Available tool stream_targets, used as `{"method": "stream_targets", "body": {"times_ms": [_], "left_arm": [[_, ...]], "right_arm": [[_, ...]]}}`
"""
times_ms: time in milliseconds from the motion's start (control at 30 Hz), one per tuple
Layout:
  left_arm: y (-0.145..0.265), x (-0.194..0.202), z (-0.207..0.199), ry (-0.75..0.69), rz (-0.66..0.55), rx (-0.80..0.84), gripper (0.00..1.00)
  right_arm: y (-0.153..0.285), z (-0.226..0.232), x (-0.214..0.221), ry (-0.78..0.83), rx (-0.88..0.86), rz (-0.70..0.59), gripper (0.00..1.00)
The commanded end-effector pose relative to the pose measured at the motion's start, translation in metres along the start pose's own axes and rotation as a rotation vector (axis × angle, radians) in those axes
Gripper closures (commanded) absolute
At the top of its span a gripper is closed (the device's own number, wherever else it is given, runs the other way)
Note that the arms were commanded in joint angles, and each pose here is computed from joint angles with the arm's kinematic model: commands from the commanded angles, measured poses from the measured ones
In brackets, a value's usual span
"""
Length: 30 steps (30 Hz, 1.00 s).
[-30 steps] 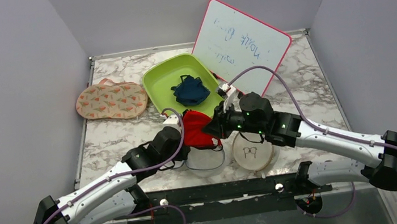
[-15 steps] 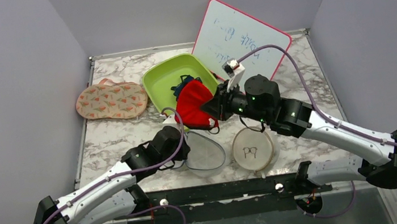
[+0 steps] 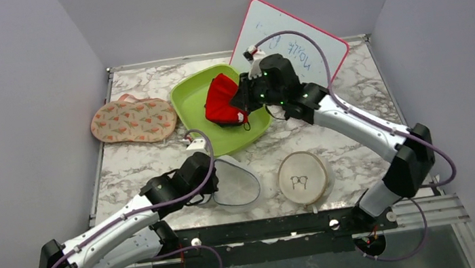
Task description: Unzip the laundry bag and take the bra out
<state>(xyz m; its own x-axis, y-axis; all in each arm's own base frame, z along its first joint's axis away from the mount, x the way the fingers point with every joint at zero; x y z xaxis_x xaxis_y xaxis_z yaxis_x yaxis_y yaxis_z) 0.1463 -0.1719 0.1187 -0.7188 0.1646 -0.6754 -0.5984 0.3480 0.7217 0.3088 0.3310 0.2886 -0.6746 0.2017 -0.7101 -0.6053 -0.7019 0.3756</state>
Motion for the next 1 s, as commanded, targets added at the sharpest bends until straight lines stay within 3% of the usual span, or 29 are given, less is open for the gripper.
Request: {"method": "stream_targets", "body": {"times_ms": [0,467,667,767,867,967], "left_arm": [[0.016,-0.015,0.009,0.059,-0.048,-0.057,1.00],[0.013,-0.012,0.014,0.060,-0.034,-0.102,1.00],[0.015,-0.017,0.014,0.059,-0.047,-0.100,0.72],[0.017,-0.021,0.012,0.050,-0.053,-0.091,0.67],[0.021,-0.027,0.008,0.036,-0.064,-0.072,0.62],[0.029,-0.040,0.005,0.022,-0.092,-0.058,0.60]], "right_arm": [[-0.027,0.014,0.000,0.008,-0.107,0.070,0.99],[-0.107,-0.028,0.005,-0.056,-0.069,0.179,0.99],[-0.137,-0.062,0.013,-0.104,-0.027,0.224,0.99],[-0.148,-0.073,0.018,-0.146,-0.054,0.256,0.98],[-0.158,-0.083,0.021,-0.152,-0.039,0.279,0.91],[-0.165,-0.097,0.021,-0.118,0.024,0.289,0.72]]}}
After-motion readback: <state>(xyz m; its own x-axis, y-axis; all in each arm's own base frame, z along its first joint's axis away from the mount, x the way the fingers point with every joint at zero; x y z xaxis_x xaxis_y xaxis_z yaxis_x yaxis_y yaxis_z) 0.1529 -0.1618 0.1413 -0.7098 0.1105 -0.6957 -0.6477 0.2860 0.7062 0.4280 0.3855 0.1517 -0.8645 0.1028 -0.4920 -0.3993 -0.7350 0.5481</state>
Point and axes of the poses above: each gripper's point midway between its finger pads, its own y axis back along the fingers, its own z axis along the line the jaws close on, x = y × z, the point moved 2 cm from there along y, back along the fingers, and after that the axes turned 12 degrees about -y, right-handed, at the moved point
